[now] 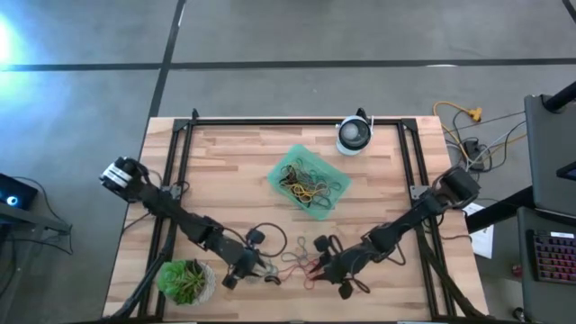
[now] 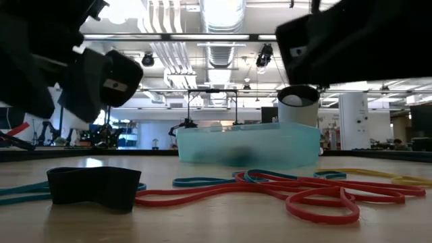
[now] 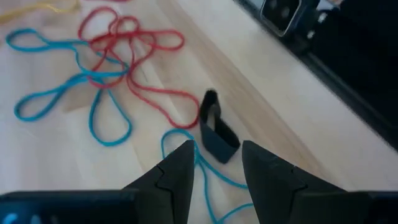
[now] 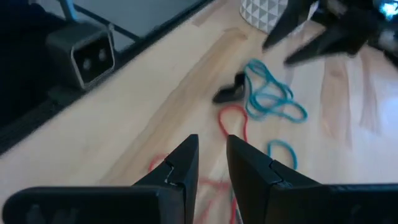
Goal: Pick and place rubber bands into bin
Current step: Put the black rubber band into the blue bin
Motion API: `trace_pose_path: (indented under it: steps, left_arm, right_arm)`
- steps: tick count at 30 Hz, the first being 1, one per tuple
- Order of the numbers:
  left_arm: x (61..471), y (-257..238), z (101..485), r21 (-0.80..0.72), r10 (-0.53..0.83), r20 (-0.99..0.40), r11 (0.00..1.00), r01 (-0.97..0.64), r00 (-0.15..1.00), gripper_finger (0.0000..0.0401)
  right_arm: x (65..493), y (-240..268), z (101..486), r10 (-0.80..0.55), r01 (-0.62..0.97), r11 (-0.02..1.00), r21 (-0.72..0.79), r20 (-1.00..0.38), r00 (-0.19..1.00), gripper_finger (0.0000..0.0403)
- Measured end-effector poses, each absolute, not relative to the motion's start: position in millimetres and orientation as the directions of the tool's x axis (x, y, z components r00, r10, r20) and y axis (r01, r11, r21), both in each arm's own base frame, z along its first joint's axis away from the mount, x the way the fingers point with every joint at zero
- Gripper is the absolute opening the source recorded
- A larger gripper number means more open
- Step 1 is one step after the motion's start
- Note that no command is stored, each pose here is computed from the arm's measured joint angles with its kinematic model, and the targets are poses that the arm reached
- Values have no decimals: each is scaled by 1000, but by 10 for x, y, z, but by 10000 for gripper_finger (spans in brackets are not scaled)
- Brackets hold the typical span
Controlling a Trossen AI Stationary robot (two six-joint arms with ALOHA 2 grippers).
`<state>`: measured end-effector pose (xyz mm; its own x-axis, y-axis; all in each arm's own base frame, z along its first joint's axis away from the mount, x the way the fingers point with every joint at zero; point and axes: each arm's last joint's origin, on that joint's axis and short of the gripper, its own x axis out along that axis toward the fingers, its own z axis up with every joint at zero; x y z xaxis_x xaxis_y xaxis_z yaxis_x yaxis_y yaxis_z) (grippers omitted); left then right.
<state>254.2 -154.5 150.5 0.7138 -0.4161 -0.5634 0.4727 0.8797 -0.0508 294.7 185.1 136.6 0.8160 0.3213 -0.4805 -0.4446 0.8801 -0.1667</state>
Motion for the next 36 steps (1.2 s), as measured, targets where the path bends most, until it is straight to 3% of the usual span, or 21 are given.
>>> trace_pose_path:
  steps: [9,16,21,36]
  left_arm:
    - [2507,-1533,1550,-41,-404,-562,885,463,722,121]
    - [2524,-1560,1472,-74,-410,-556,891,449,723,121]
    - [2619,-1628,1337,-80,-445,-530,874,479,722,121]
    - [2869,-1748,1097,-92,-453,-568,864,494,687,121]
  right_arm:
    - [3265,1967,1300,363,-501,845,-187,-487,795,77]
    - [3405,1999,1315,310,-528,825,-201,-620,721,77]
    - [3374,1944,1398,263,-493,859,-136,-708,655,77]
    - [3010,1883,1516,249,-430,898,-94,-697,672,77]
